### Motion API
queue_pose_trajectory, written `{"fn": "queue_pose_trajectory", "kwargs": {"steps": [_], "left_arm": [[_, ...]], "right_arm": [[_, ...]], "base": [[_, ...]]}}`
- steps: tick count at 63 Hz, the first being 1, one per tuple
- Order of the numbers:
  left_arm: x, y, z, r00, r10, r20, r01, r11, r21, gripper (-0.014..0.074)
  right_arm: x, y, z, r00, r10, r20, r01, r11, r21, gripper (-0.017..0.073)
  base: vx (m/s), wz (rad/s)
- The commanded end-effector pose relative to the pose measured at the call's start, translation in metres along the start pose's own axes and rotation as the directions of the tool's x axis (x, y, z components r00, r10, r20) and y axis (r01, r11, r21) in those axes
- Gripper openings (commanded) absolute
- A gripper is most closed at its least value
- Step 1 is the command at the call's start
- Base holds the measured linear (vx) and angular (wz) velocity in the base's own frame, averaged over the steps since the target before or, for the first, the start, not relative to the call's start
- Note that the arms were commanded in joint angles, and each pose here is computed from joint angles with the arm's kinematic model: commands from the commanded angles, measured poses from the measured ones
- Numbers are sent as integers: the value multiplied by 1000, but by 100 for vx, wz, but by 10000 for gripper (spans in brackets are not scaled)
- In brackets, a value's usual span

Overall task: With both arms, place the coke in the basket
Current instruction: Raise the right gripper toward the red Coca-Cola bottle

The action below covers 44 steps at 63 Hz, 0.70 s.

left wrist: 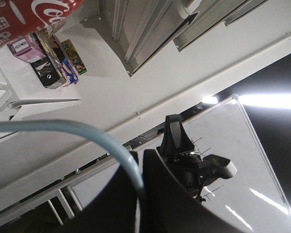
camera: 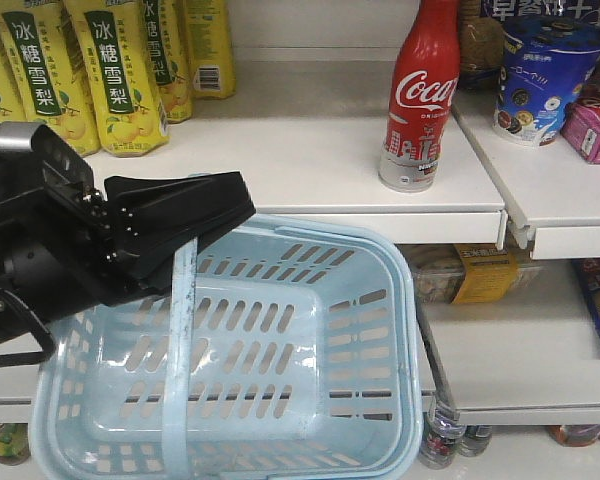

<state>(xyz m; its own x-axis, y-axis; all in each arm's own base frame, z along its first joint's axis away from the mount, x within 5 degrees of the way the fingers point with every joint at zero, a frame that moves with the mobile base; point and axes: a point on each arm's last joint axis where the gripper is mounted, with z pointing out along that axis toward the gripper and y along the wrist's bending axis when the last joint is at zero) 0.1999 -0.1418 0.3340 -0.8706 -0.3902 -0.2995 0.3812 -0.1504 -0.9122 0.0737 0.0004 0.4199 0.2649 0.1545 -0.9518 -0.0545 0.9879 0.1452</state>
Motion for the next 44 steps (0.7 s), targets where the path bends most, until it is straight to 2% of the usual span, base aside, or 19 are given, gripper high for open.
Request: {"fn": "queue_pose_trajectory", "kwargs": {"steps": [1, 5, 8, 14, 20, 24, 28, 33, 37, 40, 44], "left_arm": [[5, -34, -1, 998, 30, -55, -15, 968, 252, -6], [5, -34, -1, 998, 30, -55, -15, 968, 252, -6], [5, -34, -1, 998, 30, -55, -15, 968, 252, -6], [5, -34, -1, 998, 30, -55, -15, 968, 252, -6], [5, -34, -1, 998, 30, -55, -15, 968, 252, -6], [5, -34, -1, 998, 30, -55, -15, 968, 252, -6], [5, -34, -1, 998, 30, -55, -15, 968, 252, -6], [5, -34, -1, 998, 30, -55, -15, 968, 252, -6], [5, -34, -1, 998, 30, -55, -15, 968, 252, -6], [5, -34, -1, 998, 30, -55, -15, 968, 252, -6], [5, -34, -1, 998, 30, -55, -15, 968, 252, -6]], "right_arm": [[-11, 13, 23, 997, -76, -22, 74, 992, -106, -2], [-10, 24, 33, 990, -117, -81, 100, 977, -188, -1], [-5, 34, 39, 978, -164, -132, 125, 956, -265, 0], [4, 52, 44, 953, -266, -147, 189, 897, -399, 18], [12, 66, 50, 936, -328, -129, 234, 850, -471, 85], [18, 73, 56, 921, -375, -109, 277, 823, -496, 169], [23, 78, 63, 915, -389, -108, 288, 815, -503, 302], [30, 86, 72, 918, -383, -99, 280, 806, -521, 480], [33, 94, 79, 927, -366, -80, 270, 800, -537, 584], [33, 98, 86, 931, -355, -85, 257, 802, -539, 631], [32, 102, 97, 925, -363, -107, 257, 810, -526, 642]], "base": [[0, 0], [0, 0], [0, 0], [0, 0], [0, 0], [0, 0], [0, 0], [0, 0], [0, 0], [0, 0], [0, 0]]}}
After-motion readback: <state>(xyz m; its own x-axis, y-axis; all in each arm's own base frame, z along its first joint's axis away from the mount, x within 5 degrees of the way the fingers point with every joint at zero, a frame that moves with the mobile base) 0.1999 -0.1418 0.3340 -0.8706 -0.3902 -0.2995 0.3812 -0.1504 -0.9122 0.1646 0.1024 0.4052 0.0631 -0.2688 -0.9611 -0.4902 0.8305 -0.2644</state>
